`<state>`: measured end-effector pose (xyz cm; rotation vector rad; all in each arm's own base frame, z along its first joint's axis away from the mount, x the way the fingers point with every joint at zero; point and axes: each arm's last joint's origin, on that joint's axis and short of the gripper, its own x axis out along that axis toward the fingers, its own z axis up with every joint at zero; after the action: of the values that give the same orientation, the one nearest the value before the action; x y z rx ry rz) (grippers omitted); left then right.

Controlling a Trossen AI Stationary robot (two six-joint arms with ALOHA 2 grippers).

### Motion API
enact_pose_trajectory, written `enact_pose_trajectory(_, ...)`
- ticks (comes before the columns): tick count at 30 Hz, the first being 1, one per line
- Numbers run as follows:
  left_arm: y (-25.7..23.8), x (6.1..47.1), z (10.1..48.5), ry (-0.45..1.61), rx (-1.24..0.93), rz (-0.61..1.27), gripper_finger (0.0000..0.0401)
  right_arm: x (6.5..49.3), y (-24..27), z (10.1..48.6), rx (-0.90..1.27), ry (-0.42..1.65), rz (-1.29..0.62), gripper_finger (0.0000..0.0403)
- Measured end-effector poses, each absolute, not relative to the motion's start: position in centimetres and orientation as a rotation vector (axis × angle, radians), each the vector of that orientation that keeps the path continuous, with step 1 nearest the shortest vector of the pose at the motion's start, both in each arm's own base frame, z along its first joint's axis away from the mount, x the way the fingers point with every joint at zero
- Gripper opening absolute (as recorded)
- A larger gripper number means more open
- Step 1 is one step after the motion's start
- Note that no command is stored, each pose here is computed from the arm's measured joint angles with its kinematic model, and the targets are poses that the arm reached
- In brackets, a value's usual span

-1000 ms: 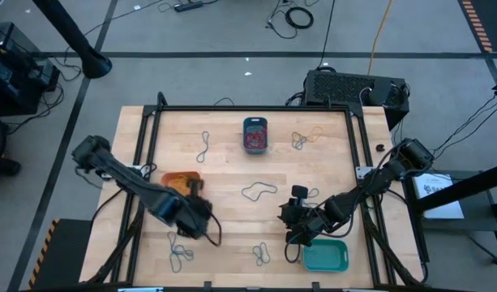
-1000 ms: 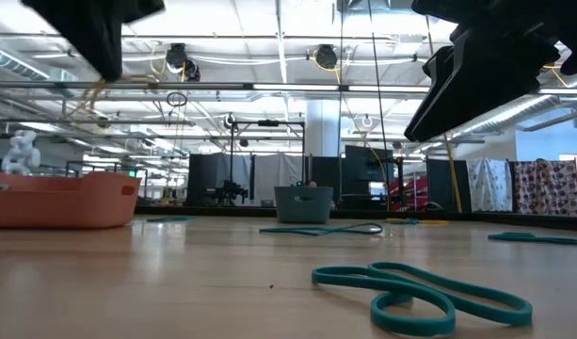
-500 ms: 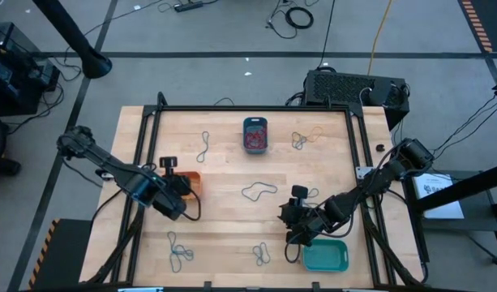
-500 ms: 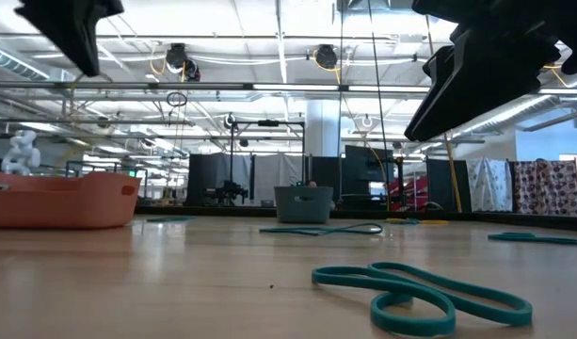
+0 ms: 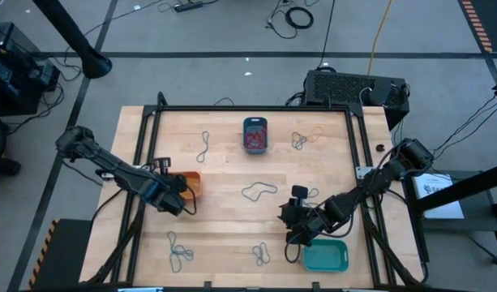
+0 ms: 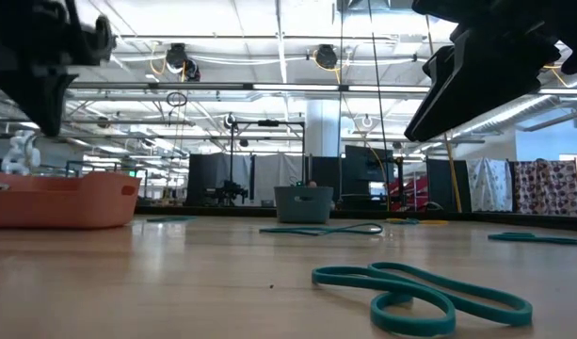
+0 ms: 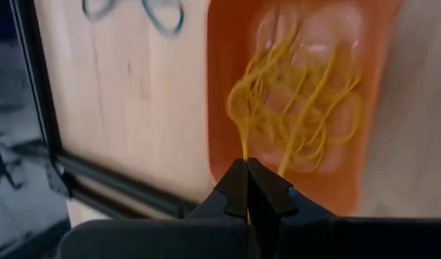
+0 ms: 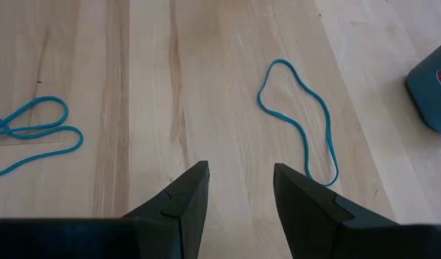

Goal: Sort rubber bands into baskets
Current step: Put the bottom yellow rubber band into the orange bin

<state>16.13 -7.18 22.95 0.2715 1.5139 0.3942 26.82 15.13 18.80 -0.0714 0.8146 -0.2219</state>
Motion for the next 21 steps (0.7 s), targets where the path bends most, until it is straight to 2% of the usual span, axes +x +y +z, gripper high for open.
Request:
enact_pose_trajectory(5, -6.43, 15.72, 22.10, 1.563, 0.256, 0.444, 0.0002, 26.83, 15.13, 18.80, -0.072, 0.814, -0.223, 0.0151)
enact_pose_trajectory(11, -6.50, 16.14, 21.87, 1.530, 0.246, 0.420, 0.0003, 26.83, 15.13, 18.81, -0.072, 0.813, -0.224, 0.0151)
enact_pose_trajectory(21, -6.73, 16.60, 21.78, 1.499, 0.259, 0.363, 0.0069, 26.83, 15.12, 18.81, -0.079, 0.814, -0.221, 0.0151)
